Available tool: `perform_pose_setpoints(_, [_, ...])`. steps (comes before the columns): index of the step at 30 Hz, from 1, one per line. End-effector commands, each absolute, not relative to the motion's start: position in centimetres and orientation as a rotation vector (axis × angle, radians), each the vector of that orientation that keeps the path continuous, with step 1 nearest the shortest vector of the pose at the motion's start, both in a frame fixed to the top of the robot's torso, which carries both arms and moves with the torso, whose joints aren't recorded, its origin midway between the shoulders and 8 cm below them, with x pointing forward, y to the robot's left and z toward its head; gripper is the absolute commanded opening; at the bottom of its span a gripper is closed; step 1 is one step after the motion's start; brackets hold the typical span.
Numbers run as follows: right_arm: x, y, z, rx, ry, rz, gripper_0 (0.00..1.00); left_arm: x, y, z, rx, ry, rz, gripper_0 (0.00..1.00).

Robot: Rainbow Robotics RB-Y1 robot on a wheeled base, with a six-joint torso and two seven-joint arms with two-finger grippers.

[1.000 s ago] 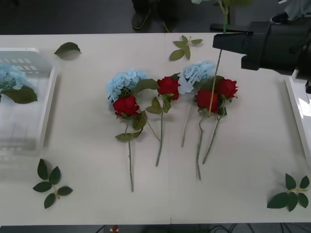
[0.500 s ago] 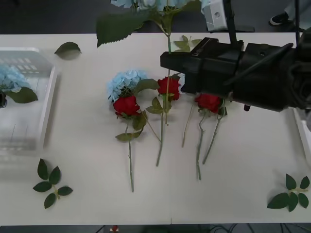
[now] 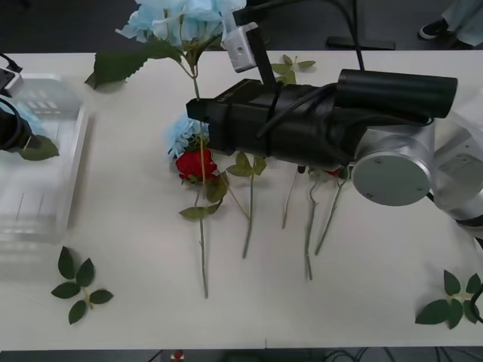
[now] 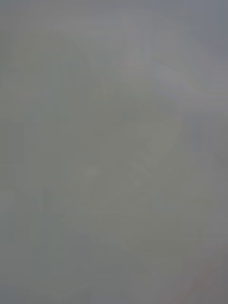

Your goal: Place the red flowers into the right box and the blue flowers into the left box. If a person shows an open palm, hand one flower to the person first, then continue sorting.

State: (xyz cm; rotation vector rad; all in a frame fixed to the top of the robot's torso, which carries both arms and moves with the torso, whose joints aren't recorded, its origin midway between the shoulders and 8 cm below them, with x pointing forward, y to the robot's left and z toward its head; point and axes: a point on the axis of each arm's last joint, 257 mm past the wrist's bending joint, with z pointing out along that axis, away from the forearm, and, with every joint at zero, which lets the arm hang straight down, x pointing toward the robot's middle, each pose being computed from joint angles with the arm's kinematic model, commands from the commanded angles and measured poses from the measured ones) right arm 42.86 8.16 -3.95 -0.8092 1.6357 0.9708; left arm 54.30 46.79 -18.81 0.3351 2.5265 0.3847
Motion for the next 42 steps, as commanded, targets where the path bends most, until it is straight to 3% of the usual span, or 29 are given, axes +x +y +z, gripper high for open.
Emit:
perform_pose_setpoints(1, [43.1,10.5,-2.4,-0.777,1.591,1.034,0.0,55.0,42.8,-19.4,0.363,2.512,0.278,1.0])
perform_pose_setpoints(6, [43.5,11.5,-2.2,-0.747,1.563,1.059,0.0,54.2,44.1,-17.9,0.335,2.57,0.266,1.0])
perform_pose_setpoints(9, [43.4,12.0,-1.9,-0.737,1.55,1.074,0.0,53.9,43.5,-15.9,0.515,2.547,0.228,1.0])
perform_pose_setpoints(14, [43.1,12.9,-1.9,-0.731,1.539,1.094,0.0,53.4,41.2,-14.3,0.863,2.372,0.077,1.0])
perform_pose_setpoints(20, [43.2,13.4,-1.6,-0.683,1.484,1.137,0.0,51.3,38.0,-16.3,1.055,2.178,-0.203,1.0])
perform_pose_setpoints(26, [43.2,13.6,-1.8,-0.672,1.472,1.149,0.0,49.2,34.4,-18.2,1.033,2.056,-0.487,1.0])
perform_pose_setpoints(42, [42.9,13.8,-2.0,-0.672,1.48,1.16,0.0,44.1,24.1,-13.4,1.009,1.775,-1.074,1.0])
